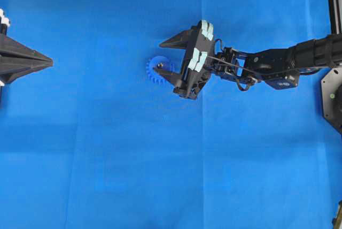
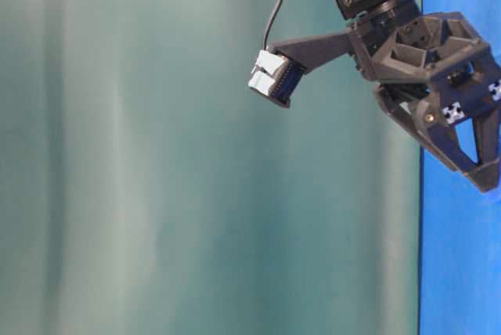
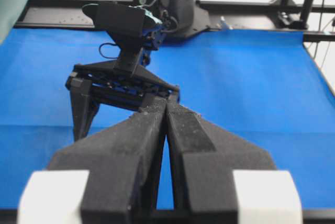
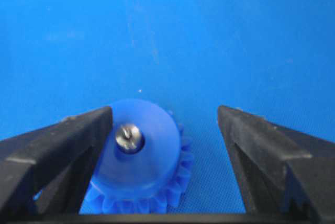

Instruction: Insert the shaft placed at a random location into the center hole of the small gear at another random location.

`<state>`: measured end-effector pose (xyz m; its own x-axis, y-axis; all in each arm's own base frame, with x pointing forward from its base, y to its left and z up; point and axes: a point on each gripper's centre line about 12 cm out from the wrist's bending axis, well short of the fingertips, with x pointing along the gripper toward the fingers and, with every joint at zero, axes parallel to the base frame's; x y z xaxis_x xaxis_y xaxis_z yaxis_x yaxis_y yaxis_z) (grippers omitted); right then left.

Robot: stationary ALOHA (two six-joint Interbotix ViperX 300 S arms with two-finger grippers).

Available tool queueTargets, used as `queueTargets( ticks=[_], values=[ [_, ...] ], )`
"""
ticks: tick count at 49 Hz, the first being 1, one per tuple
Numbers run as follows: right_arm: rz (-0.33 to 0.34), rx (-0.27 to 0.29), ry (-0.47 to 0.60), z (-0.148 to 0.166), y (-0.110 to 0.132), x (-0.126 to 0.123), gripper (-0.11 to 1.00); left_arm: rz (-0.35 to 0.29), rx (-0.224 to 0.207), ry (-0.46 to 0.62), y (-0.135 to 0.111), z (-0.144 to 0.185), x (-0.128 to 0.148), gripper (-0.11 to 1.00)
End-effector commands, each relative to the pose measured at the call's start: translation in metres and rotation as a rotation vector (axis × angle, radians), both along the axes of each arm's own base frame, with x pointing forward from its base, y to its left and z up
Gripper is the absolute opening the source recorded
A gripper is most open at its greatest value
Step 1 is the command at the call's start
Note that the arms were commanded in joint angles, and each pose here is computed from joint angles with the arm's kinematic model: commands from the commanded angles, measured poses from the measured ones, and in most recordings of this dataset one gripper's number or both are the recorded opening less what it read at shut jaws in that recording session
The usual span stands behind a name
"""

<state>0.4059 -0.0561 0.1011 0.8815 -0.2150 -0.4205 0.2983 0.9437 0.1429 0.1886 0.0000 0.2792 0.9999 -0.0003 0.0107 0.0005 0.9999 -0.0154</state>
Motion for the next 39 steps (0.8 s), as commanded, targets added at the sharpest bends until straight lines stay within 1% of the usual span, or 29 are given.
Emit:
queueTargets(
  ticks=[1,5,9,17,30,39],
  values=[
    [0.008,-0.007,-0.047,0.018,0.002,0.004,0.93,0.001,0.0,-0.011,0.0,0.004,0.001,0.0],
    [0.01,-0.005,-0.052,0.024,0.003,0.004,0.87,0.0,0.0,-0.011,0.0,0.004,0.001,0.0],
    [0.013,-0.008,-0.065,0.032,0.003,0.003,0.89,0.0,-0.006,-0.012,0.0,0.004,0.001,0.0],
    [0.021,-0.012,-0.096,0.054,0.005,-0.002,0.89,-0.001,-0.022,-0.012,0.0,0.004,0.001,0.0],
    [0.05,-0.02,-0.113,0.094,0.008,-0.011,0.89,-0.001,-0.022,-0.012,0.0,0.004,0.001,0.0],
    [0.057,-0.017,-0.132,0.113,0.01,-0.018,0.89,-0.001,-0.022,-0.015,0.0,0.005,0.001,0.0]
  ],
)
